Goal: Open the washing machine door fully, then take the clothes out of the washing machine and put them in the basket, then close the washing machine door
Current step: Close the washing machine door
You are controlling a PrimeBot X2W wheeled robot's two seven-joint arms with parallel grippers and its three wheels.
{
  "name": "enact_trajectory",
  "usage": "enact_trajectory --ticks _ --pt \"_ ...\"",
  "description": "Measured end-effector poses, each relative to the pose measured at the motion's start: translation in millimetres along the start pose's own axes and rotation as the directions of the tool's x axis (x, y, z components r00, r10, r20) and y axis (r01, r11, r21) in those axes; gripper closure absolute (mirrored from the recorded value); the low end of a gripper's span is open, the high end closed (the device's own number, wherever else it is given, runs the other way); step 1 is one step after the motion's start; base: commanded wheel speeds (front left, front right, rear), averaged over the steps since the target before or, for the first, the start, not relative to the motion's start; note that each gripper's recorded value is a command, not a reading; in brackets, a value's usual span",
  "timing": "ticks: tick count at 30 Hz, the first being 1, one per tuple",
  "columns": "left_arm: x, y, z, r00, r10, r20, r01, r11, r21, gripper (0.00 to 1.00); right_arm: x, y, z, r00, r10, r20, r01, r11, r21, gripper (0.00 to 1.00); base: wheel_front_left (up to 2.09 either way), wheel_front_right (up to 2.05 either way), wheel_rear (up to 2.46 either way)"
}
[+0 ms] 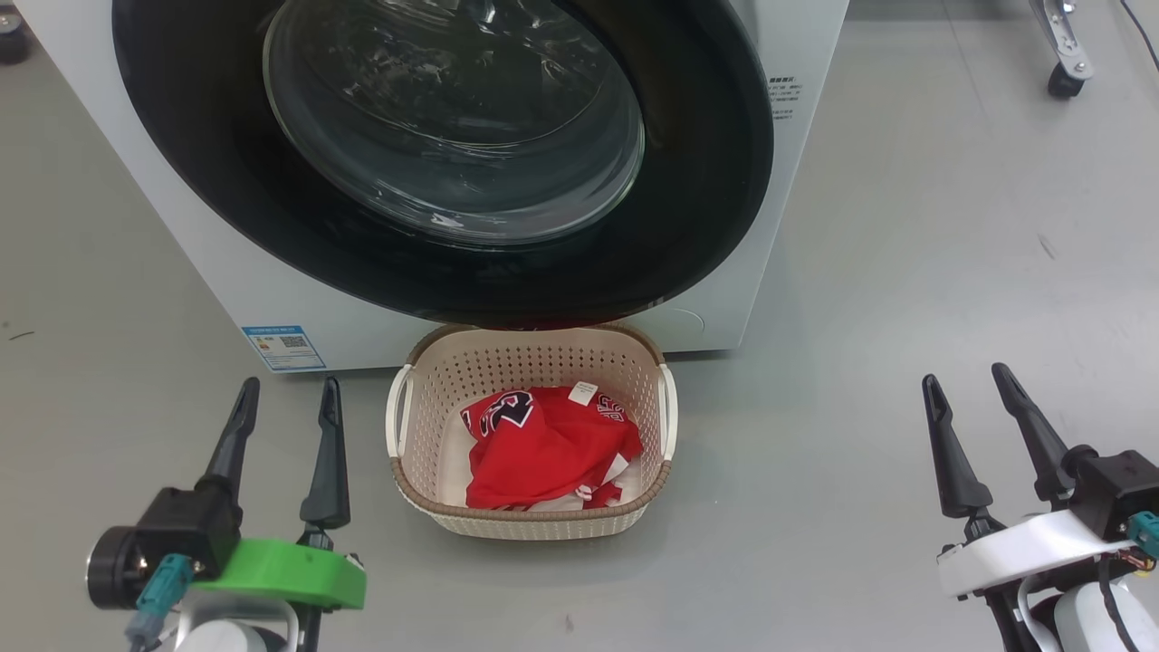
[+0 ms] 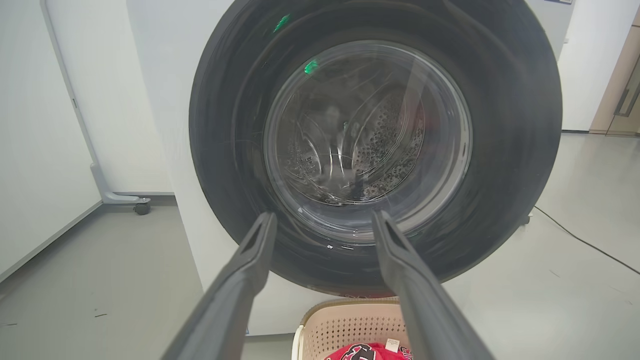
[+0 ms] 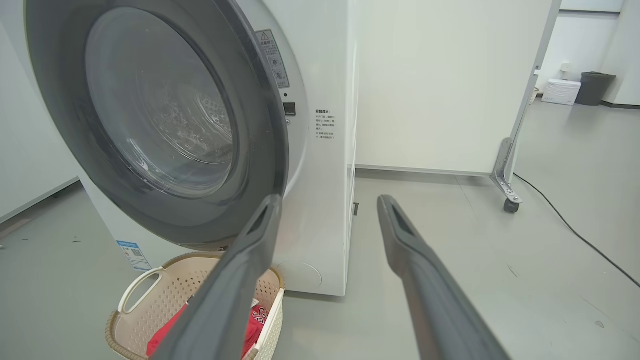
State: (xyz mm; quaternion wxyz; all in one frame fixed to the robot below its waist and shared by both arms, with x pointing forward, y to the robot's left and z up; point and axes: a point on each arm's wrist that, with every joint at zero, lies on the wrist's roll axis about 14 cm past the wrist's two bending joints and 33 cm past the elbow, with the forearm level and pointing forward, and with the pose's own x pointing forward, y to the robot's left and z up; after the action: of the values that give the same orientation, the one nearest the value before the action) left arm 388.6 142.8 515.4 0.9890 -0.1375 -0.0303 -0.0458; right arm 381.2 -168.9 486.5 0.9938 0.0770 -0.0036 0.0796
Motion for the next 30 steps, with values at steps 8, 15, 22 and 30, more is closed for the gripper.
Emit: enact_trajectory --ticks 8,15,22,30 --pt "-14 -4 -12 0.999 0.014 -0.031 -0.014 1.000 0.004 0.00 -8 5 -6 1.000 0.001 -0.018 -0.001 1.000 0.013 0.00 0.00 0.00 0.00" --pt "-16 -1 -14 0.999 0.028 -0.040 -0.027 0.999 0.021 0.00 -7 9 -6 1.000 0.010 -0.017 -0.010 1.000 0.010 0.00 0.00 0.00 0.00" --pt "-16 -2 -11 0.999 0.042 -0.027 -0.041 0.999 0.018 0.00 -7 9 -7 1.000 0.011 -0.019 -0.011 1.000 0.011 0.00 0.00 0.00 0.00" --pt "-19 -2 -12 0.998 0.052 -0.033 -0.051 0.998 0.028 0.00 -8 9 -8 1.000 0.011 -0.021 -0.011 1.000 0.012 0.00 0.00 0.00 0.00"
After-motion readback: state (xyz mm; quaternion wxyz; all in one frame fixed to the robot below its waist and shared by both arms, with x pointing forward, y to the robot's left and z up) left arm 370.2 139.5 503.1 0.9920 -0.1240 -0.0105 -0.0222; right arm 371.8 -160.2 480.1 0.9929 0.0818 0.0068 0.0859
